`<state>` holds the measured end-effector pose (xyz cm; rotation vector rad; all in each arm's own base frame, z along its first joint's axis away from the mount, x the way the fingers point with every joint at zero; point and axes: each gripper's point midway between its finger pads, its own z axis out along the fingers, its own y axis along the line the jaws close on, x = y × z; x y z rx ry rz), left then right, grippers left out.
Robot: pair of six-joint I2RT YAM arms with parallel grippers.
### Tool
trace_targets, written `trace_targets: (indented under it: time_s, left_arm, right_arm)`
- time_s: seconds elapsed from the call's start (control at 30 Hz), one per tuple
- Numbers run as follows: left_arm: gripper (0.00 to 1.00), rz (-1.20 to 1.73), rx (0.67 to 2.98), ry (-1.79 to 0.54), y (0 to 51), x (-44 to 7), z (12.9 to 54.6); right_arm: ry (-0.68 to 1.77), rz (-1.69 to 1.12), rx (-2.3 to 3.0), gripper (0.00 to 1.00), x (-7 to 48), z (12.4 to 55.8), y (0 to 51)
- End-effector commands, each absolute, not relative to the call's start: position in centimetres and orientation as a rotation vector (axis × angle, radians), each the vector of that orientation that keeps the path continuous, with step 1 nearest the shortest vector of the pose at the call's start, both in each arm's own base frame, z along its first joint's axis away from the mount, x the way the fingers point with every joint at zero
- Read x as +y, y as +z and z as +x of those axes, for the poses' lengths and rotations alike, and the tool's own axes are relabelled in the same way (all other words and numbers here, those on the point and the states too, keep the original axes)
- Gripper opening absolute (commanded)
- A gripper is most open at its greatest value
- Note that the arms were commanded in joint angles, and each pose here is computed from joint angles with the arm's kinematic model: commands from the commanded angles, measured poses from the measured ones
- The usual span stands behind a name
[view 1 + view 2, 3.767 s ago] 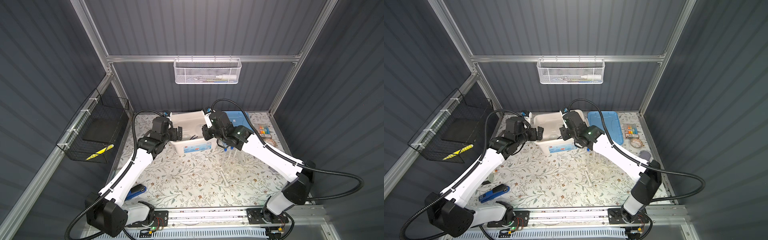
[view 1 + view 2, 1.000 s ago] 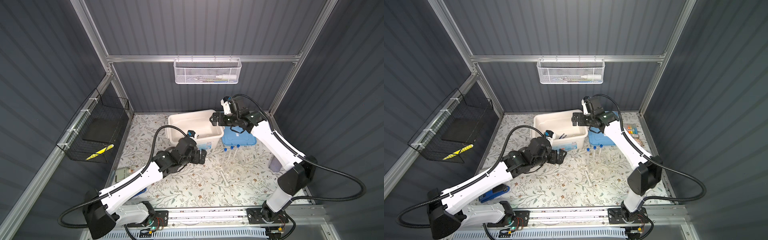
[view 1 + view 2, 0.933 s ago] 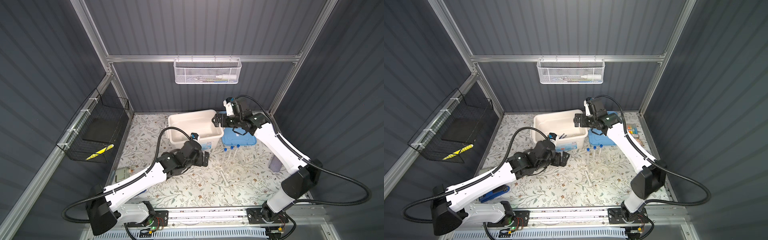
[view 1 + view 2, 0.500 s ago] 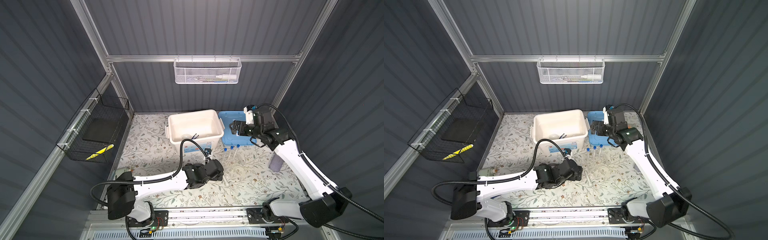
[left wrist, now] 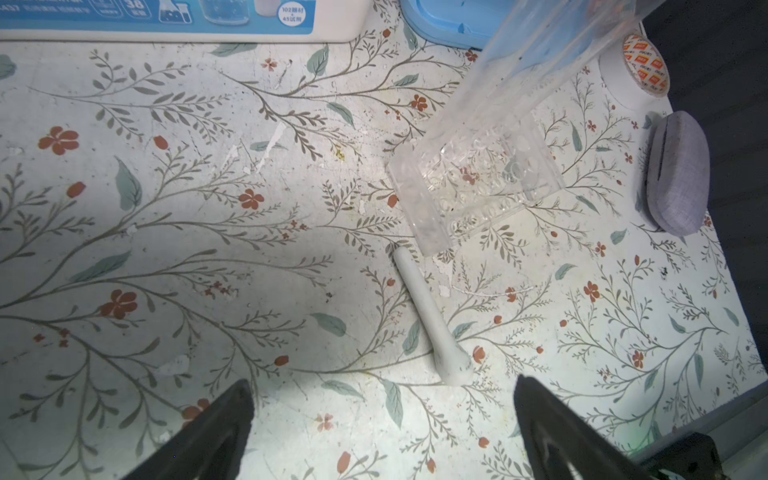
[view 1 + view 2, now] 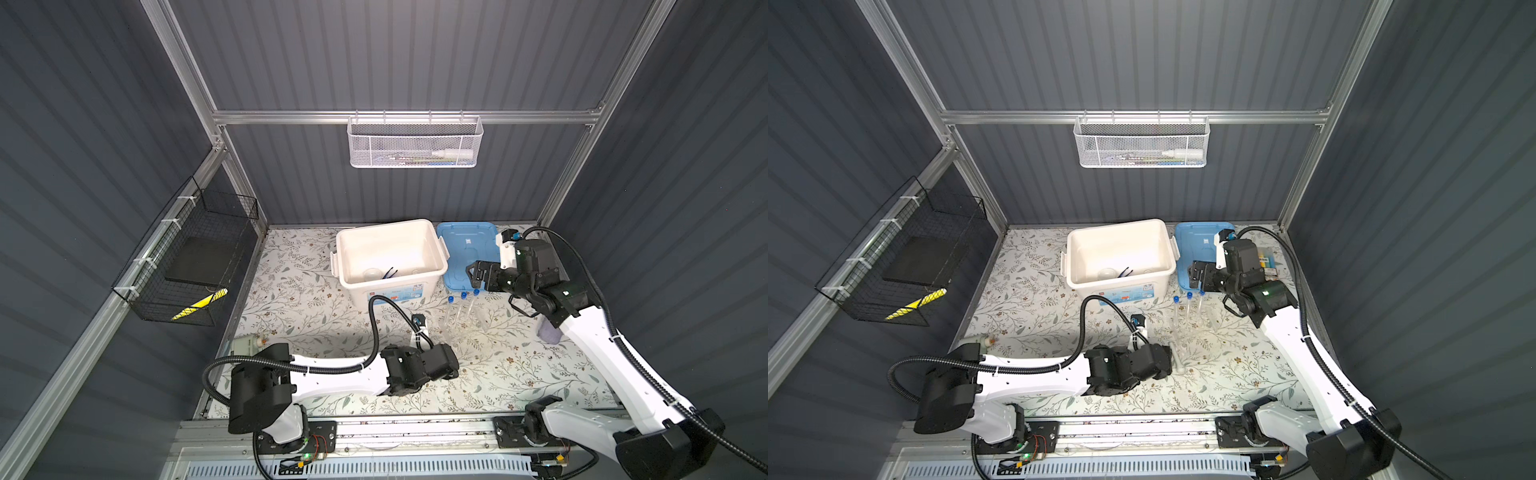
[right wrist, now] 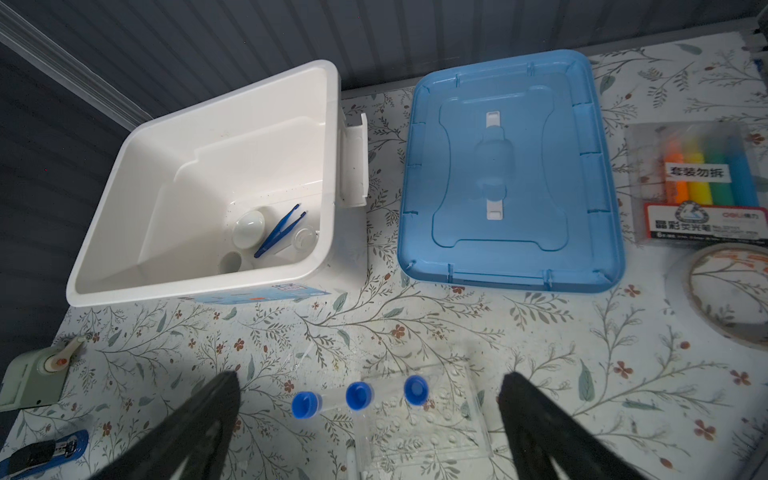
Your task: Organize the chemistry lab equipment
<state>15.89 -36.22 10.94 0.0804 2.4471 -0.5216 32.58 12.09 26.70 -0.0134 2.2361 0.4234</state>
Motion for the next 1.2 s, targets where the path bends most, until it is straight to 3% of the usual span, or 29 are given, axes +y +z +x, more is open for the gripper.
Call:
trace_targets:
  time_s: [0.0, 0.7, 1.17]
  left_arm:
    - [1.0, -0.024, 2.432, -0.506, 10.6, -36.2, 16.1]
    - [0.96, -0.018, 2.542, -0.416, 7.7, -38.4, 15.2]
    - [0.79, -0.007, 2.608, -0.413, 5.0, -40.2, 16.3]
  right_arm:
    - [0.434, 0.021, 2.187, 0.99, 11.6, 32.5, 27.8]
    - [0.334, 0.057, 2.214, 0.99, 9.7, 31.1, 26.3]
    - [0.33, 0.073, 2.218, 0.99, 9.3, 31.0, 25.9]
